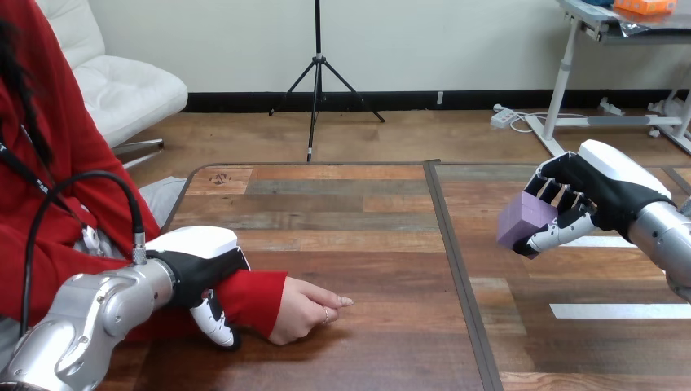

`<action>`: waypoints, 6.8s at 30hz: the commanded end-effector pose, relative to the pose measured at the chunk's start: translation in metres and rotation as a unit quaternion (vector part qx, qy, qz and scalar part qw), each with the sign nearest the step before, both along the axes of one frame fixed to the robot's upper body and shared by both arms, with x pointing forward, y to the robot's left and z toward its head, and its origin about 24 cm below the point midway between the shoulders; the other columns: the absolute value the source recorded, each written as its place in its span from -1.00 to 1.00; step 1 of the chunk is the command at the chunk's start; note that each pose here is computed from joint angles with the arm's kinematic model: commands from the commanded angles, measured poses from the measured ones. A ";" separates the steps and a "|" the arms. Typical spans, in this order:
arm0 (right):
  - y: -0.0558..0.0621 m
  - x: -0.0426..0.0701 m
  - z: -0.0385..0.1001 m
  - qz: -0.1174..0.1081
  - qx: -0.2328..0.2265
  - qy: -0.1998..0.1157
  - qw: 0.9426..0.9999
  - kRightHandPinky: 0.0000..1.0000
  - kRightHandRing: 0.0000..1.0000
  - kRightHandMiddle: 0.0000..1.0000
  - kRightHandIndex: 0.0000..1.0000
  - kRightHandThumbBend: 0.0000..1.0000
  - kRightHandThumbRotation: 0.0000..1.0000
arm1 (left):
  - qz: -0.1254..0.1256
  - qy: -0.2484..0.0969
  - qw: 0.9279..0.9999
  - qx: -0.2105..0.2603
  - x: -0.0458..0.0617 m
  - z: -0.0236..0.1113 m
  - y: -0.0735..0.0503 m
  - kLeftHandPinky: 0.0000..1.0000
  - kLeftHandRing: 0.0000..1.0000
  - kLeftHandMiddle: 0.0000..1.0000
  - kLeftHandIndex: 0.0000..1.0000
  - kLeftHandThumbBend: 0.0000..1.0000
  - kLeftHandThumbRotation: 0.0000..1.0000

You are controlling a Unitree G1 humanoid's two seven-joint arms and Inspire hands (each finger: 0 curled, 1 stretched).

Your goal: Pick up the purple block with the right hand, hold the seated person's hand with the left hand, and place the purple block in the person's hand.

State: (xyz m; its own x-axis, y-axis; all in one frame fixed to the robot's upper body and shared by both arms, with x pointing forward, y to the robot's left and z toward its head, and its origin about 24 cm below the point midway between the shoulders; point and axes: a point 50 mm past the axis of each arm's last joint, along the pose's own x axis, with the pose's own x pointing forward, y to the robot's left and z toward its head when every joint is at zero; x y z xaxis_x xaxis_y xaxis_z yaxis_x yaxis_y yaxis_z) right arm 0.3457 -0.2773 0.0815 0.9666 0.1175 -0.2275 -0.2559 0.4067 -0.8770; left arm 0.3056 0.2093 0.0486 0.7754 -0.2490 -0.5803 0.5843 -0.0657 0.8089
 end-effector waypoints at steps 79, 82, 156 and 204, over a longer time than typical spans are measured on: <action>0.025 0.009 0.019 0.004 0.066 -0.063 0.996 -0.29 -0.22 -0.10 -0.01 0.45 -1.00 | 0.047 -0.312 0.890 -0.329 -0.020 0.068 -0.031 -0.61 -0.48 -0.28 -0.25 0.11 -1.00; 0.026 0.009 0.019 0.004 0.069 -0.065 0.996 -0.28 -0.21 -0.09 -0.01 0.45 -1.00 | 0.044 -0.319 0.888 -0.330 -0.019 0.072 -0.031 -0.61 -0.49 -0.28 -0.25 0.11 -1.00; 0.082 -0.003 0.050 0.088 0.128 -0.108 0.982 -0.40 -0.30 -0.15 -0.05 0.40 -1.00 | 0.022 -0.314 0.878 -0.360 -0.009 0.083 -0.054 -0.58 -0.47 -0.29 -0.29 0.25 -1.00; 0.126 -0.014 0.057 0.182 0.154 -0.110 0.965 -0.46 -0.35 -0.21 -0.09 0.43 -1.00 | -0.011 -0.326 0.859 -0.395 0.016 0.104 -0.092 -0.59 -0.47 -0.28 -0.27 0.20 -1.00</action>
State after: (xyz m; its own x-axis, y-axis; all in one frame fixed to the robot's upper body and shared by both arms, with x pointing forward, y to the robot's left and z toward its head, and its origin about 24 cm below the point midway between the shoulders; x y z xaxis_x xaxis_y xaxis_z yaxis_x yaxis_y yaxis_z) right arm 0.3325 -0.1714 0.1063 0.9109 0.4074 -0.0663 -0.3055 0.5575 -0.7719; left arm 0.2996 0.1437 0.0864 0.9397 -0.3344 0.0715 0.1477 0.5853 0.7973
